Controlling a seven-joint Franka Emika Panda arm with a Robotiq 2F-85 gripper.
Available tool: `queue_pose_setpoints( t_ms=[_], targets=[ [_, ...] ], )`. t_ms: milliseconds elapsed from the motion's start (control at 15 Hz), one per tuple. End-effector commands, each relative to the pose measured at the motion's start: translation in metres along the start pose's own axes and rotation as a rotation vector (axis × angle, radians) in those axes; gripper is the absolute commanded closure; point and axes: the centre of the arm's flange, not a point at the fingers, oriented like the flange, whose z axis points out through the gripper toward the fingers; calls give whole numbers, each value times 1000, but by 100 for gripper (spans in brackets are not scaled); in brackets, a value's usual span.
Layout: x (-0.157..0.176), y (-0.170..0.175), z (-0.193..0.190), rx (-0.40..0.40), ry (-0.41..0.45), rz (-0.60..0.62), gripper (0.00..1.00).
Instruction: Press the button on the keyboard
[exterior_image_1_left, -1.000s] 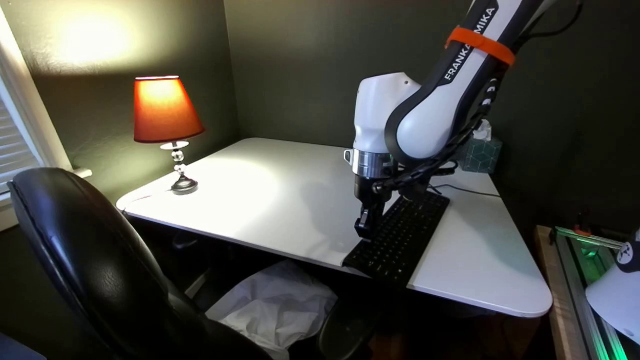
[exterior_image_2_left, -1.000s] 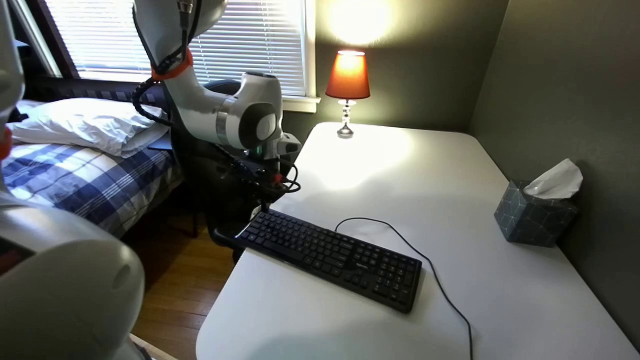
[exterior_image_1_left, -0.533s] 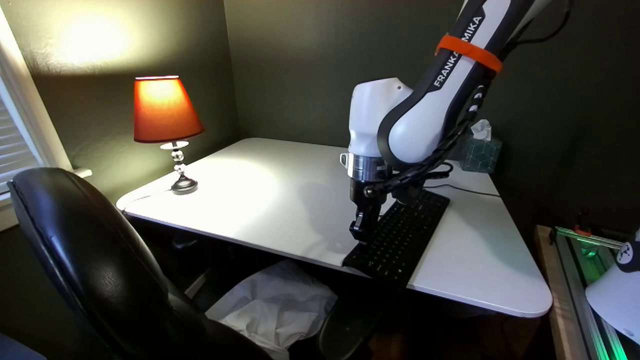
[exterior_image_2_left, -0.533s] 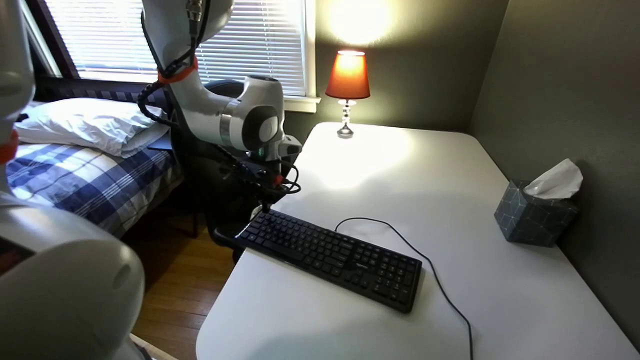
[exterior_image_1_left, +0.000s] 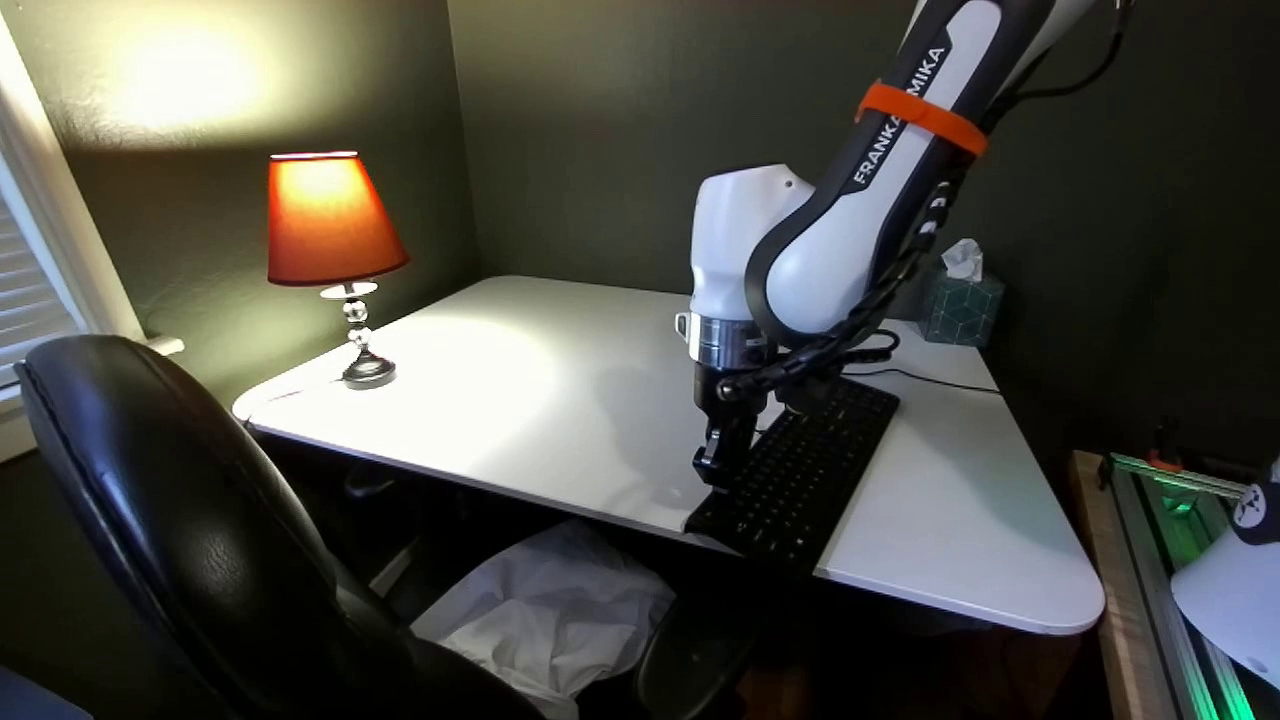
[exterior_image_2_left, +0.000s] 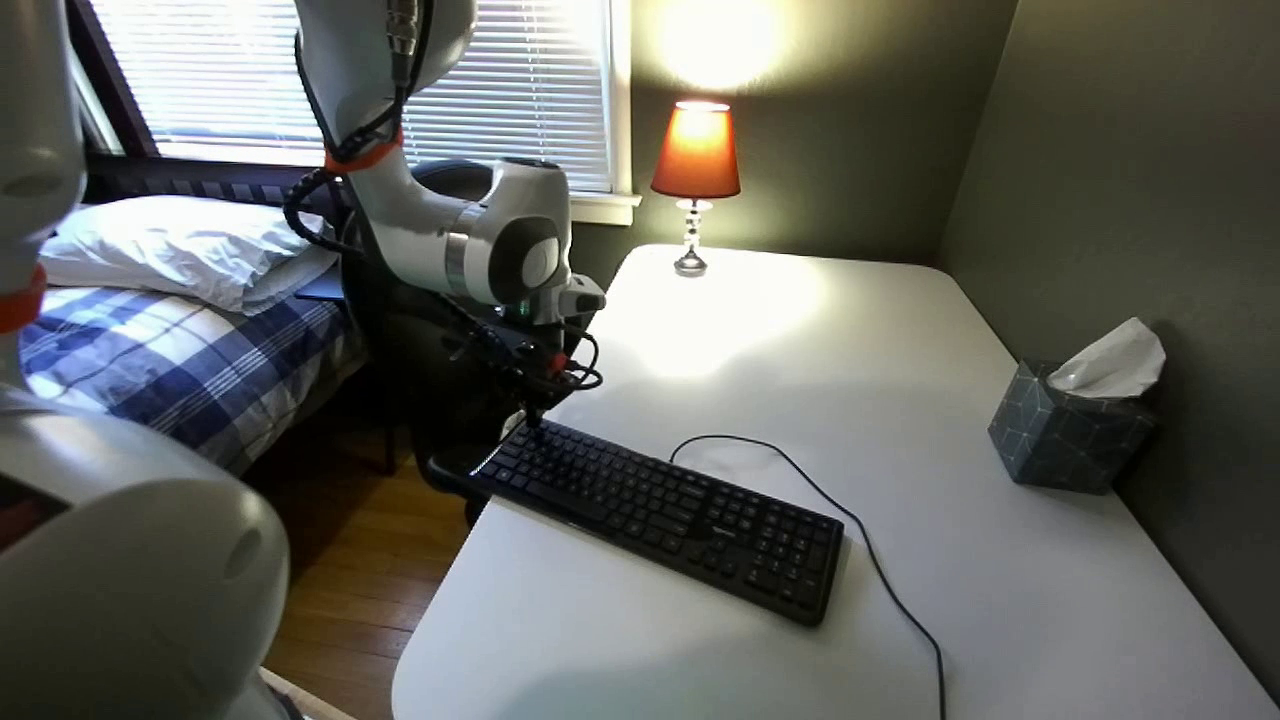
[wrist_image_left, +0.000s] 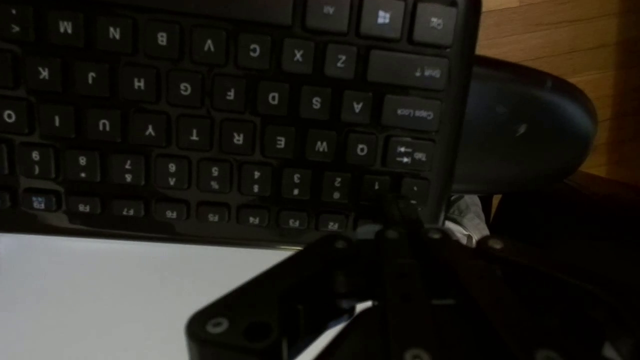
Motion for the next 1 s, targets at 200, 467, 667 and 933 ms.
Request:
queue_pose_setpoints(
  t_ms=[200,467,667,933],
  targets=[
    [5,-2,8,-3,-24,23,100],
    [7,-1,9,0,-28,30,100],
    [9,0,10,1,-29,33,100],
    [11,1,10,2,-31,35,100]
  ],
)
